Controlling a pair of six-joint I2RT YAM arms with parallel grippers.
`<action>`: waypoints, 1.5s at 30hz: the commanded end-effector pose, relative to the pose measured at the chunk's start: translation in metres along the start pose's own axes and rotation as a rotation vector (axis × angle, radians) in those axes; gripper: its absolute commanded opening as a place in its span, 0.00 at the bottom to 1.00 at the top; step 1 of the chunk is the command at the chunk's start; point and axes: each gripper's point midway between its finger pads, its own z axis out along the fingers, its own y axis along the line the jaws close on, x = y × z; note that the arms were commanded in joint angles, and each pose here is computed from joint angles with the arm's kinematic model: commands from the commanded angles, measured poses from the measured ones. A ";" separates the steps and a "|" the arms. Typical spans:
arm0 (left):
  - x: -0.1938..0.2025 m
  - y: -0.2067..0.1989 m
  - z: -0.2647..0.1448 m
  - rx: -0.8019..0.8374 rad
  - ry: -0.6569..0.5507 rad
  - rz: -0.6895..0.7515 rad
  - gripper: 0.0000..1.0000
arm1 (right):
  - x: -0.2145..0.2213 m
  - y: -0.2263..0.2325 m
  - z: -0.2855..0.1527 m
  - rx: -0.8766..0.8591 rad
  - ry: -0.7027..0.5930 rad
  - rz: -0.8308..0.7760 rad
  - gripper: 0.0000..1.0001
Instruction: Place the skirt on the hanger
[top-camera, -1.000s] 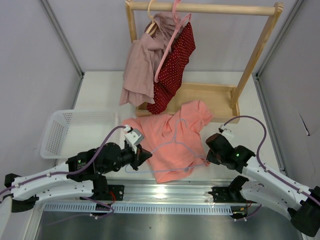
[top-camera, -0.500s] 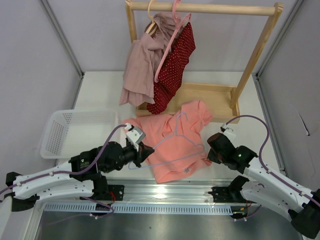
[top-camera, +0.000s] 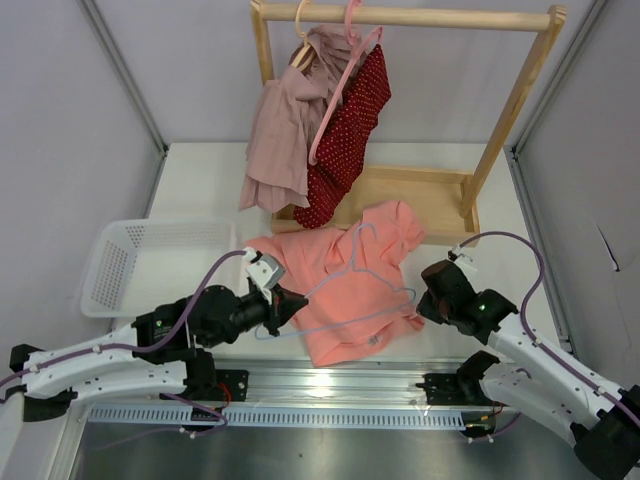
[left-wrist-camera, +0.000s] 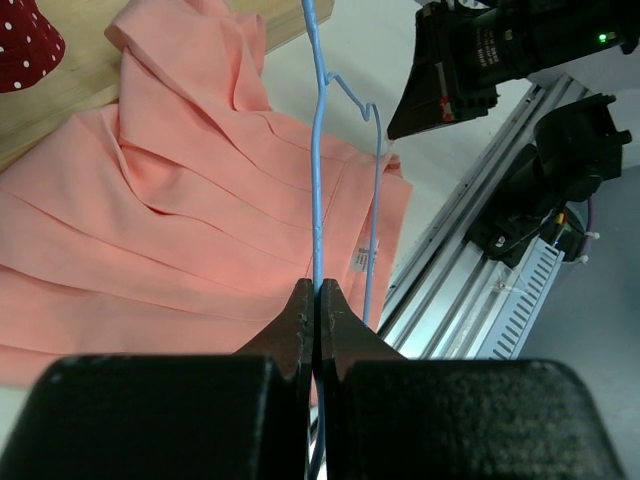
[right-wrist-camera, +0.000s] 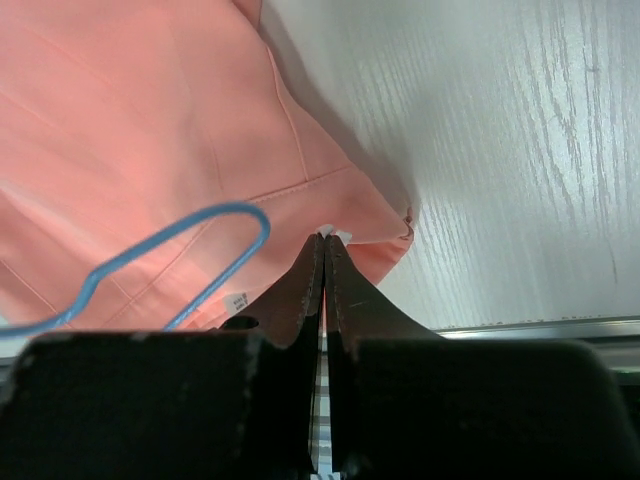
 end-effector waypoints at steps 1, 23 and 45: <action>-0.008 -0.006 -0.005 0.028 -0.033 -0.005 0.00 | -0.009 0.015 0.000 -0.065 -0.009 0.050 0.00; 0.010 -0.021 -0.009 0.077 0.021 -0.018 0.00 | 0.012 0.000 -0.023 -0.030 0.139 0.117 0.00; 0.009 -0.025 0.006 0.063 0.033 0.036 0.00 | 0.009 -0.003 -0.015 -0.019 0.135 0.106 0.00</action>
